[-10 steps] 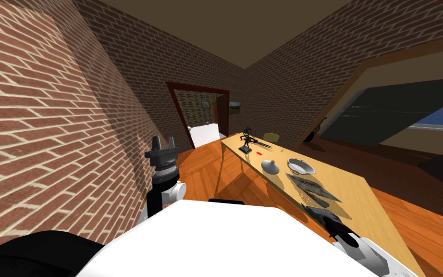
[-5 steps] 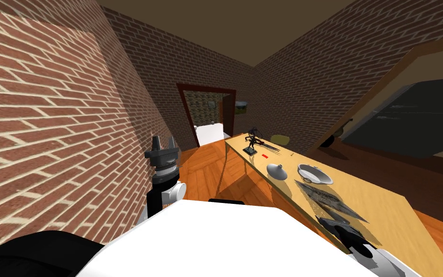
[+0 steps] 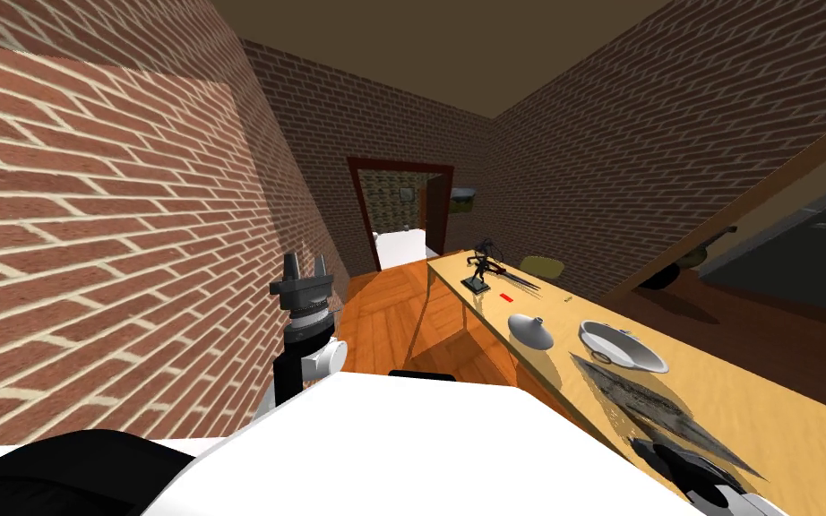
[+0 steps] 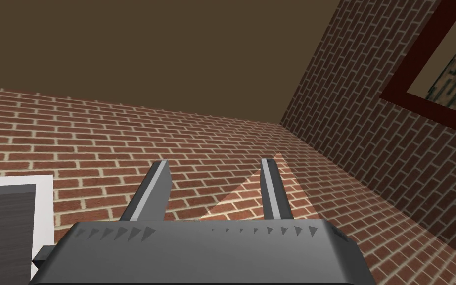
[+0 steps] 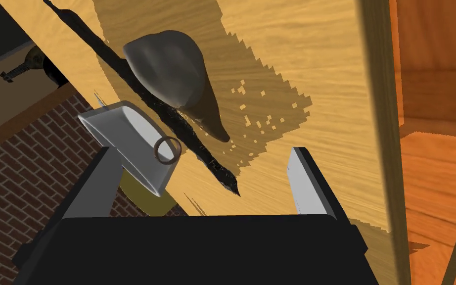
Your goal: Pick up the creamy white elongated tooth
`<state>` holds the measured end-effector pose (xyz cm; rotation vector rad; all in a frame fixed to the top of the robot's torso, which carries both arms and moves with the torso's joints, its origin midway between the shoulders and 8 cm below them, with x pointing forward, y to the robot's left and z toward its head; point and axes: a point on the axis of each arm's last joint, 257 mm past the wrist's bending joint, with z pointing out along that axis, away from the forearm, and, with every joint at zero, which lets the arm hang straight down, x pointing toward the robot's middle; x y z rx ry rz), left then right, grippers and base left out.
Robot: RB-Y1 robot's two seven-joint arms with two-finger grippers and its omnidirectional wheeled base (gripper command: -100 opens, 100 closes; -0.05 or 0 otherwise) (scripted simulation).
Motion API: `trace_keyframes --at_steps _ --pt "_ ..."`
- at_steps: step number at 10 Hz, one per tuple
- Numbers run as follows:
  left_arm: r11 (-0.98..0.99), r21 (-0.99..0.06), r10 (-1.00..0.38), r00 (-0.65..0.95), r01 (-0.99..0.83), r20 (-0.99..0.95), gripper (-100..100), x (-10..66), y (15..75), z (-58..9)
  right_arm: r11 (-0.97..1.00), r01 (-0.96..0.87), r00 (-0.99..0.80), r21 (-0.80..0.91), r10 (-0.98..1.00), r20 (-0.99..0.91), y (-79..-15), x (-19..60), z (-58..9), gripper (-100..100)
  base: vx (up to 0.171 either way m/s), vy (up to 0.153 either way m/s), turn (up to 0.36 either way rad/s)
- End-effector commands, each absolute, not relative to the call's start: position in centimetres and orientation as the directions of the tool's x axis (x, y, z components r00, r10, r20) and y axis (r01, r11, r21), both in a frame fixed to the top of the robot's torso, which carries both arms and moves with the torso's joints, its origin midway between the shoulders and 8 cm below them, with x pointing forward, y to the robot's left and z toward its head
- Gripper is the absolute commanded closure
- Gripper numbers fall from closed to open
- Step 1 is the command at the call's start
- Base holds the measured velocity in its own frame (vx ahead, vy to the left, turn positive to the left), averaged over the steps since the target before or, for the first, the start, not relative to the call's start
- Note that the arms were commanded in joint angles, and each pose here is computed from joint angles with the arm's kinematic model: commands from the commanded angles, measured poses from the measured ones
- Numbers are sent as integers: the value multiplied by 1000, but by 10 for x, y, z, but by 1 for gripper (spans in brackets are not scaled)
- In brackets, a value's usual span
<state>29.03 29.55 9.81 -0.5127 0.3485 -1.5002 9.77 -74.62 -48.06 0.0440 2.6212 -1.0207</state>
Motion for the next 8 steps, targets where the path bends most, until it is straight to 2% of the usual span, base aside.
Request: trace_keyframes --at_steps 1,3,4,6,8 --pt "-4 -524 -994 53 852 93 0 290 296 98 714 107 -971 -692 -74 -226 -764 67 -475 -100 6 -79 400" --pt "-4 -524 -994 53 852 93 0 290 296 98 700 86 -985 -709 -46 -165 -772 38 -475 -100 -3 -52 136" --pt "-4 -524 -994 53 852 93 0 290 296 98 702 86 -982 -707 -59 -178 -771 48 -474 -100 -4 -25 98" --pt "-4 -524 -994 53 852 93 0 290 296 98 700 86 -985 -709 -46 -165 -772 38 -475 -100 0 -3 -19" --pt "-4 -524 -994 53 852 93 0 290 296 98 691 68 -992 -720 -31 -123 -777 21 -474 -100 -3 -19 146"
